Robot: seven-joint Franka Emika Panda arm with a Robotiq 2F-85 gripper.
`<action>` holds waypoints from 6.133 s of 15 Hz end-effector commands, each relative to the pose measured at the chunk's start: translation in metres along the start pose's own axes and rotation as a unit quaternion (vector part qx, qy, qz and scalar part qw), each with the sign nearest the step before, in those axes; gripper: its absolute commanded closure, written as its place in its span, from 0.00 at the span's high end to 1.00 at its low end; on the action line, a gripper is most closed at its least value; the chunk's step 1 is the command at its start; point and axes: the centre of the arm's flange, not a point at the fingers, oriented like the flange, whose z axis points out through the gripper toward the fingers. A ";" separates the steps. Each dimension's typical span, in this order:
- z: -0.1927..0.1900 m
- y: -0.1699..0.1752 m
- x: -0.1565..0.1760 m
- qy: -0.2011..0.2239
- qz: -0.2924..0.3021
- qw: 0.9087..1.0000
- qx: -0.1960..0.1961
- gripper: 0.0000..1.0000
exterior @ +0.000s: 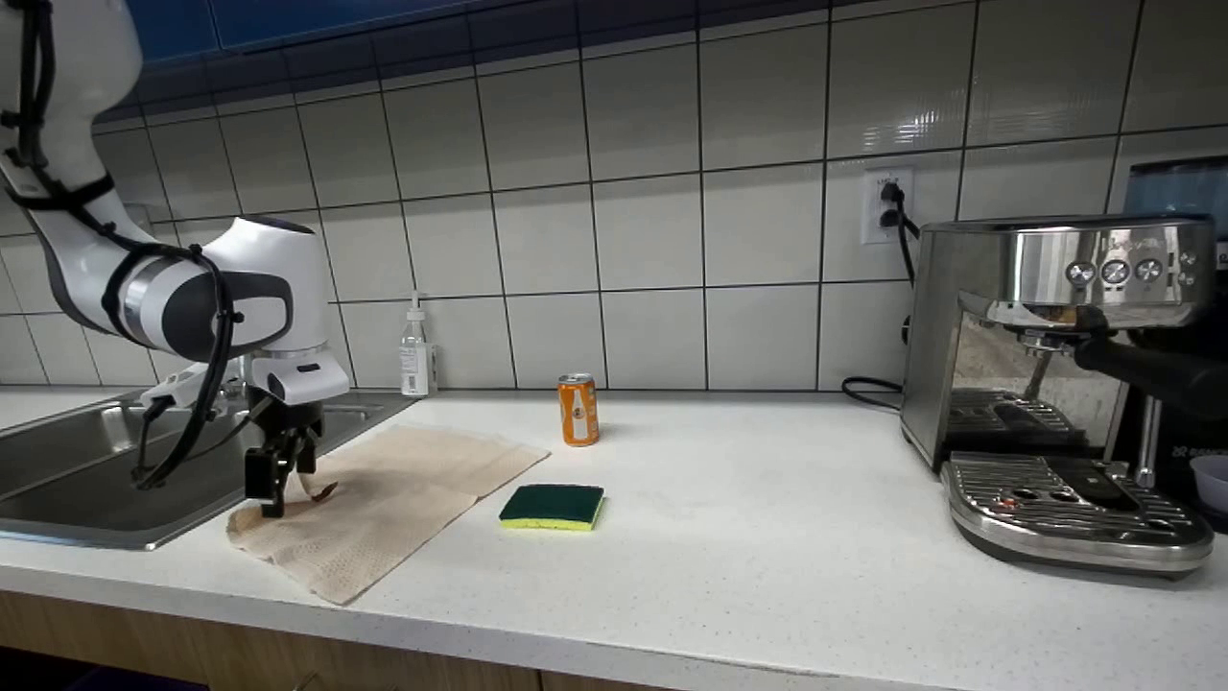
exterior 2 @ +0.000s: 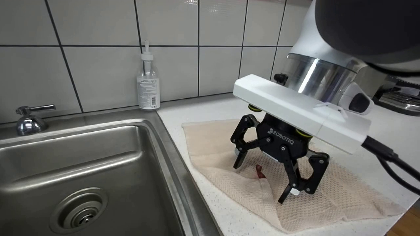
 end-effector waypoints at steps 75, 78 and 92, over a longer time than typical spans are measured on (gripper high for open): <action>-0.018 -0.011 -0.003 0.008 -0.065 0.998 -0.018 1.00; -0.017 -0.011 -0.003 0.008 -0.066 0.998 -0.018 0.74; -0.017 -0.010 -0.002 0.008 -0.063 0.998 -0.018 0.00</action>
